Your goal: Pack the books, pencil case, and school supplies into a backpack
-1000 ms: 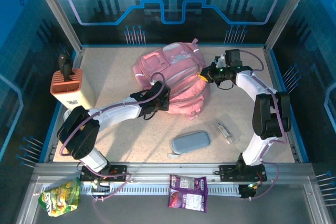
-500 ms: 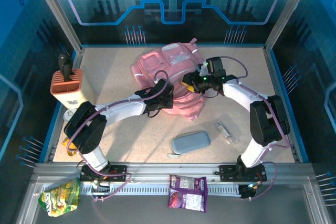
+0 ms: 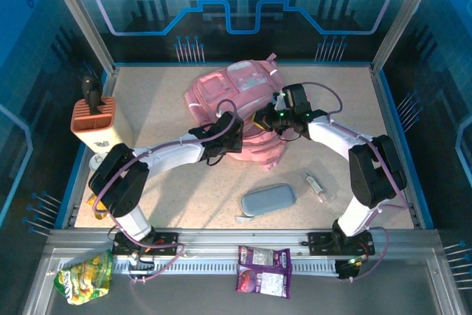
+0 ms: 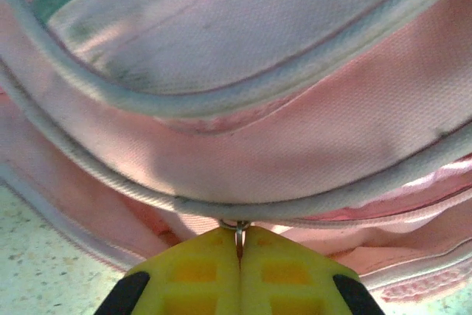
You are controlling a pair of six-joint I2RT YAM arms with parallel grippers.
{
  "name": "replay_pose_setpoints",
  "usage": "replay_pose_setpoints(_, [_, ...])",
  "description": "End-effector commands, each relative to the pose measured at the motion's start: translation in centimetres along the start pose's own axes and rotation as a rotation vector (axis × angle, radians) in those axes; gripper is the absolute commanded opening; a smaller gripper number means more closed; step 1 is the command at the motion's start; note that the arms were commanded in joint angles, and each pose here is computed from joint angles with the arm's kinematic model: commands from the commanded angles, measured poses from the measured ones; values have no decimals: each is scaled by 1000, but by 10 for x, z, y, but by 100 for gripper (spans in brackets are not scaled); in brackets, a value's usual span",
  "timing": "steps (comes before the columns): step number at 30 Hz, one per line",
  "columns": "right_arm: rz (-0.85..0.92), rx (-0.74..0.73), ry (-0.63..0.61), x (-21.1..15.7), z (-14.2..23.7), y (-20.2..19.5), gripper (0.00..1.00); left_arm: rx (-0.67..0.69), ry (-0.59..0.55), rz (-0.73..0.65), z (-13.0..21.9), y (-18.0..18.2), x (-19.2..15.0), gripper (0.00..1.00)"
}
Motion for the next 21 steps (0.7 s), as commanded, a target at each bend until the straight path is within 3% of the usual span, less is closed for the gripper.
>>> replay_pose_setpoints(1, [28,-5,-35,0,10,-2,0,53,-116,23,11,29,22,0])
replay_pose_setpoints(8, [-16,-14,-35,-7,14,-16,0,116,-154,171,-6,97,48,0])
replay_pose_setpoints(12, [-23,-24,-66,-1,19,-17,0,156,-212,165,-5,114,63,0])
replay_pose_setpoints(16, [22,-20,-41,-5,13,-3,0,161,-193,234,-19,138,77,0])
replay_pose_setpoints(21, [44,-30,-29,-12,7,-3,0,195,-194,216,-27,143,87,0])
Point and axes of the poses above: each hand's point on the last joint's axis, 136 mm out from that joint toward the fingers, its own z axis back along the fingers, its own y axis along the line the jaws close on, x = y × z, the point moved 7 cm from there along z, back along the fingers, and after that the axes turned 1 degree about z, right-handed, at the moved point
